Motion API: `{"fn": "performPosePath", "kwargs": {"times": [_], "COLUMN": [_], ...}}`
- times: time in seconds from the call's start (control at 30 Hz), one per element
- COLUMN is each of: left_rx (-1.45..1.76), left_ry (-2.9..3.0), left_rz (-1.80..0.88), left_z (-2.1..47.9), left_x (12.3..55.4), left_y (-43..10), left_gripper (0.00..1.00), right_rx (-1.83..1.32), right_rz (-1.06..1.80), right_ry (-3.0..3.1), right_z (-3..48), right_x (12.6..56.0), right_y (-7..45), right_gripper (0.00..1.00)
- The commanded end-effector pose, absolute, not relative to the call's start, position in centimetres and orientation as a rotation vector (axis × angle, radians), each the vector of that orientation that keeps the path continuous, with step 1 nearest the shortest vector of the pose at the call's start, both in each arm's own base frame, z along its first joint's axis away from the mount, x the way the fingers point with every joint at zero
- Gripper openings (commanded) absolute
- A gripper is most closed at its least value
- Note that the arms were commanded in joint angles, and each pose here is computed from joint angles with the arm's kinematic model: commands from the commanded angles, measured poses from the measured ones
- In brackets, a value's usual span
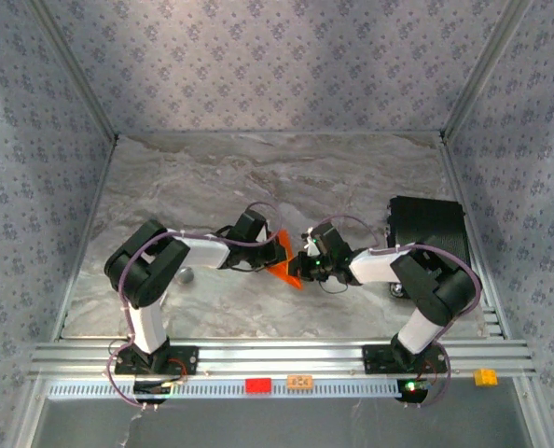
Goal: Fold a paper plane with a square sheet of paper (pick it up from the middle)
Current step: Fourth fold the wing at the center of the table.
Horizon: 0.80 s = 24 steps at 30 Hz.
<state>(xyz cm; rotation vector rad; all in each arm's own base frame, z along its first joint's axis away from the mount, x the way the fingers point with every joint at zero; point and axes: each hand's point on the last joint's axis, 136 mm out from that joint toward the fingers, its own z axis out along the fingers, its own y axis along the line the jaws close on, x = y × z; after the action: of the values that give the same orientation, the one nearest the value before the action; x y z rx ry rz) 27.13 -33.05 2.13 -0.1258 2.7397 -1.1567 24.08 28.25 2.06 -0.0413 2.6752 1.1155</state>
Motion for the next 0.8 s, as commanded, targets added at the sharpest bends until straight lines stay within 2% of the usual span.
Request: {"fn": "performPosePath", "kwargs": {"times": [0.0, 0.77], "left_rx": [-0.223, -0.276], "left_ry": [2.777, 2.728], "left_rz": [-1.032, -1.000], "left_z": [0.6, 1.1], "left_x": [28.0, 33.5], "left_y": [-31.3, -28.5], "left_gripper": [0.04, 0.04], "right_rx": [0.040, 0.035], "right_rz": [0.976, 0.962], "right_ry": [2.836, 2.854], "right_z": [-1.3, -1.8], "right_x": [21.6, 20.8], "right_y": [25.6, 25.0], "right_gripper": [0.01, 0.00]}}
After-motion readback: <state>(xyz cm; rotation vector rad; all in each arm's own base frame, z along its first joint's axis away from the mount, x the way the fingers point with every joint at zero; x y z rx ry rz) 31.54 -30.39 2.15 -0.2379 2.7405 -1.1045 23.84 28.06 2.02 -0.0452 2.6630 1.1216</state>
